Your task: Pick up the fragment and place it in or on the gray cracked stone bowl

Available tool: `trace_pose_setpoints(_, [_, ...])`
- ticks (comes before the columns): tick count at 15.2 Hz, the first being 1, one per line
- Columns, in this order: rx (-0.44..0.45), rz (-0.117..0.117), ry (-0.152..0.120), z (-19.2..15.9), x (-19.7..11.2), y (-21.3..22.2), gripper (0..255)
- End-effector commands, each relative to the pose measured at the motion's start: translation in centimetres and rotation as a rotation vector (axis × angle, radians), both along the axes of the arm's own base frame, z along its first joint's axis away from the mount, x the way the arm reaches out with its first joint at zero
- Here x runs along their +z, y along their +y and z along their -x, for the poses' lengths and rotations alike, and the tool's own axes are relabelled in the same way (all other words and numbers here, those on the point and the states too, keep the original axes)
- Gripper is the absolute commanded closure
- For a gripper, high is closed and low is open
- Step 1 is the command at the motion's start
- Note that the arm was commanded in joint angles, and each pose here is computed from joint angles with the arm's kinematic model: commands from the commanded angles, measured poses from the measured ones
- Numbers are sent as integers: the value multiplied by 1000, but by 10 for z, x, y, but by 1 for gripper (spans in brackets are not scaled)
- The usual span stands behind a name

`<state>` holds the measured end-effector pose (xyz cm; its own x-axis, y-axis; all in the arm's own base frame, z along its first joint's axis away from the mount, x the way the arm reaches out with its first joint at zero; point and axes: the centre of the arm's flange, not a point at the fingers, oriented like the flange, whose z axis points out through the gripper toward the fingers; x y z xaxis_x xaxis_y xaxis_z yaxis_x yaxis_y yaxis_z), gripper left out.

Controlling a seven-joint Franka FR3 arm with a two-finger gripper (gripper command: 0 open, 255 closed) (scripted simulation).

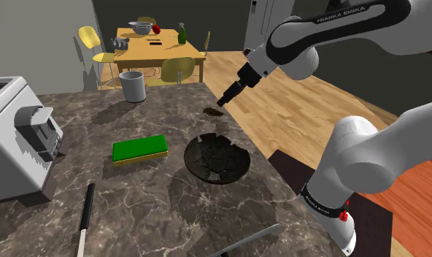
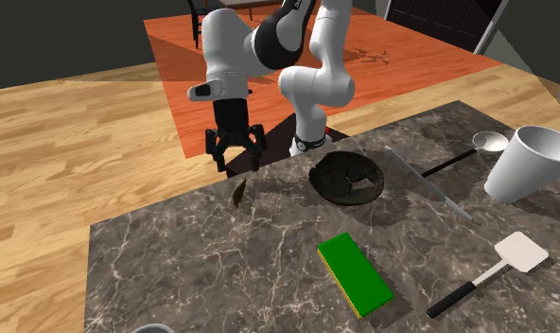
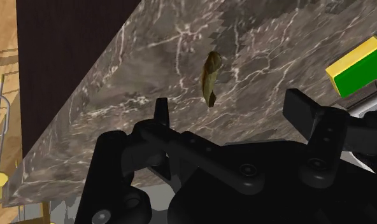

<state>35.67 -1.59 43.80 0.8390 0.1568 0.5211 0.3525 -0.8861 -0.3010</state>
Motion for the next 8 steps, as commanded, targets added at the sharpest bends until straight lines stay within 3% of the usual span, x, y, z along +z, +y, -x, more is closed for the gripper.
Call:
trace_pose_setpoints(1, [4,-13,-17,-7,-14,1,0])
trace_pose_setpoints(8, [4,-13,-17,-22,-41,16,0])
